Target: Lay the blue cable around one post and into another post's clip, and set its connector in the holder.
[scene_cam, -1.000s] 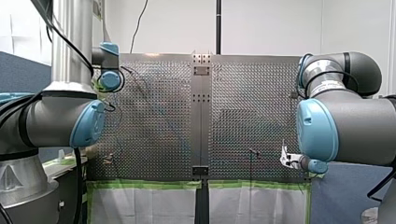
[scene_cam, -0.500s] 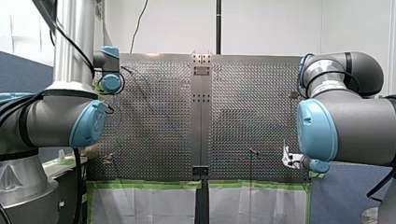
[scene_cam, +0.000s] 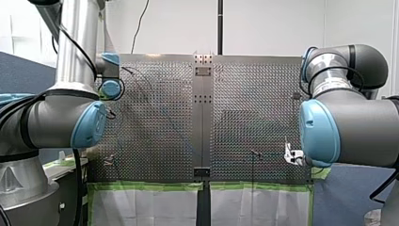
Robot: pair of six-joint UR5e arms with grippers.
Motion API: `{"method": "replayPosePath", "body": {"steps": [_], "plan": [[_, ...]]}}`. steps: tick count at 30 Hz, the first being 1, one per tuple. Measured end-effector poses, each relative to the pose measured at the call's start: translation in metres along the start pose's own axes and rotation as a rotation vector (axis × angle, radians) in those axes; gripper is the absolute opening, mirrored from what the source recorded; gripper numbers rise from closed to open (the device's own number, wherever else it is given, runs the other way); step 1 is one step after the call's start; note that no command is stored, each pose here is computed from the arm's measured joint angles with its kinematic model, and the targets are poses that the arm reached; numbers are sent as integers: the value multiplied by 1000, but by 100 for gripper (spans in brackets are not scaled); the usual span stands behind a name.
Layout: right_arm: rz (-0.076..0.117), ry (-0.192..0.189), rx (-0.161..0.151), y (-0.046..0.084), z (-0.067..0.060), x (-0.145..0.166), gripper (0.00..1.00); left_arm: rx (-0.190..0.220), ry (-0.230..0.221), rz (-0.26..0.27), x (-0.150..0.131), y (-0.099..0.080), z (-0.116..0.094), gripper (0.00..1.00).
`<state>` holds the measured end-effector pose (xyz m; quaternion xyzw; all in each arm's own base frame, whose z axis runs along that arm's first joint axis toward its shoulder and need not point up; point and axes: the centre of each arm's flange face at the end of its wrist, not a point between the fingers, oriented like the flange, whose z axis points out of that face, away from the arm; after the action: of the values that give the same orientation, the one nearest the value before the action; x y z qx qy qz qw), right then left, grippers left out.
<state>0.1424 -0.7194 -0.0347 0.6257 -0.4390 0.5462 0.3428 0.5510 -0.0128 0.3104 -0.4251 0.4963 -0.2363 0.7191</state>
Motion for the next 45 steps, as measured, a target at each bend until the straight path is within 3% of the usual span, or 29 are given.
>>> {"method": "replayPosePath", "body": {"steps": [7, 11, 17, 22, 26, 29, 37, 41, 45], "plan": [[16, 49, 1, -13, -9, 25, 0, -11, 14, -11, 7, 4, -1, 100], [35, 67, -5, -32, -15, 39, 0, -11, 16, -24, 8, 4, -1, 100], [50, 34, -25, -55, -29, 51, 0, -16, 19, -37, 9, 4, -2, 100], [60, -6, -65, -61, -46, 59, 0, -15, 21, -50, 9, 4, -3, 100], [96, -43, -105, -63, -63, 66, 0, -15, 22, -51, 9, 4, -3, 100], [125, -64, -116, -65, -73, 70, 0, -15, 22, -50, 9, 4, -3, 100], [199, -98, -79, -79, -97, 82, 0, -14, 23, -51, 9, 4, -3, 100], [234, -71, -40, -83, -100, 106, 0, -14, 23, -52, 9, 4, -3, 100], [247, -34, -7, -84, -99, 138, 0, -14, 23, -52, 9, 4, -2, 100]]}}
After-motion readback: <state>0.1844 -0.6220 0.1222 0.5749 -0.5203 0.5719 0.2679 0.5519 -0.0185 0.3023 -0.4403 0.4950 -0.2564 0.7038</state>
